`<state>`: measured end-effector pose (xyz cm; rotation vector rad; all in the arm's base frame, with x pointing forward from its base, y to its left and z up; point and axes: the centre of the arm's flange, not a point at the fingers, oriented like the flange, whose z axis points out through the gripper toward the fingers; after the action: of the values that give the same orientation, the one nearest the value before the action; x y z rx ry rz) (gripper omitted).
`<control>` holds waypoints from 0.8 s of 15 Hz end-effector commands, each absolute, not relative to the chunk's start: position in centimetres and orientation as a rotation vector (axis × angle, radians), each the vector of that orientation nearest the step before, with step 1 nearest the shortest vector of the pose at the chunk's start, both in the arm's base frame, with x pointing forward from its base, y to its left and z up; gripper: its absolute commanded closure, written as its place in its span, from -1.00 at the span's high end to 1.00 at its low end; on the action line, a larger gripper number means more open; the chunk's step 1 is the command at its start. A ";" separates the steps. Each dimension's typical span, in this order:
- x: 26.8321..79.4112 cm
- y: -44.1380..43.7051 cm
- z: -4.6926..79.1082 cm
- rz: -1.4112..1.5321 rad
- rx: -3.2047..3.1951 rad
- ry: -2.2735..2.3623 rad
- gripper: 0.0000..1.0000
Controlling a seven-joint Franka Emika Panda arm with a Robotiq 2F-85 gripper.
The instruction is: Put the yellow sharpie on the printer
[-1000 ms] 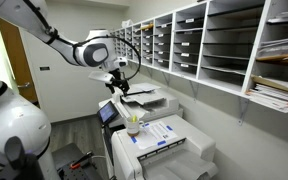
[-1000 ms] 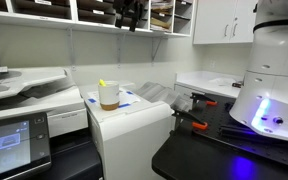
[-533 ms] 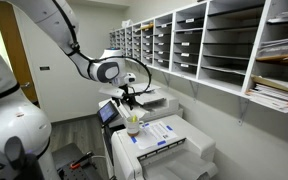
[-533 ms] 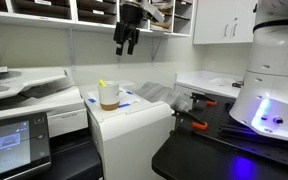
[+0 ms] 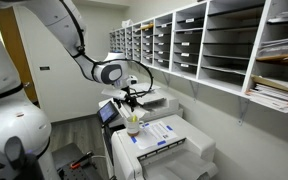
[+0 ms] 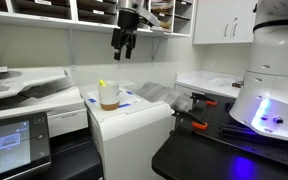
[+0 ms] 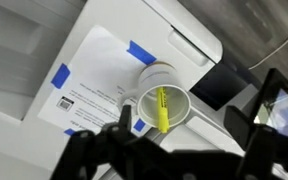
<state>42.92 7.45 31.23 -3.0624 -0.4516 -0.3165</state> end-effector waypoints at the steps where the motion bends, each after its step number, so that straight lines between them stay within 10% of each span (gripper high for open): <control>1: 42.9 7.5 31.2 -0.316 -3.062 -0.452 1.00; 9: 45.8 7.9 29.2 -0.195 -3.076 -0.502 1.00; 12: 47.5 8.4 28.1 -0.135 -3.067 -0.486 0.71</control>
<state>45.33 8.02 28.93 -3.0717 -0.4804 -0.2179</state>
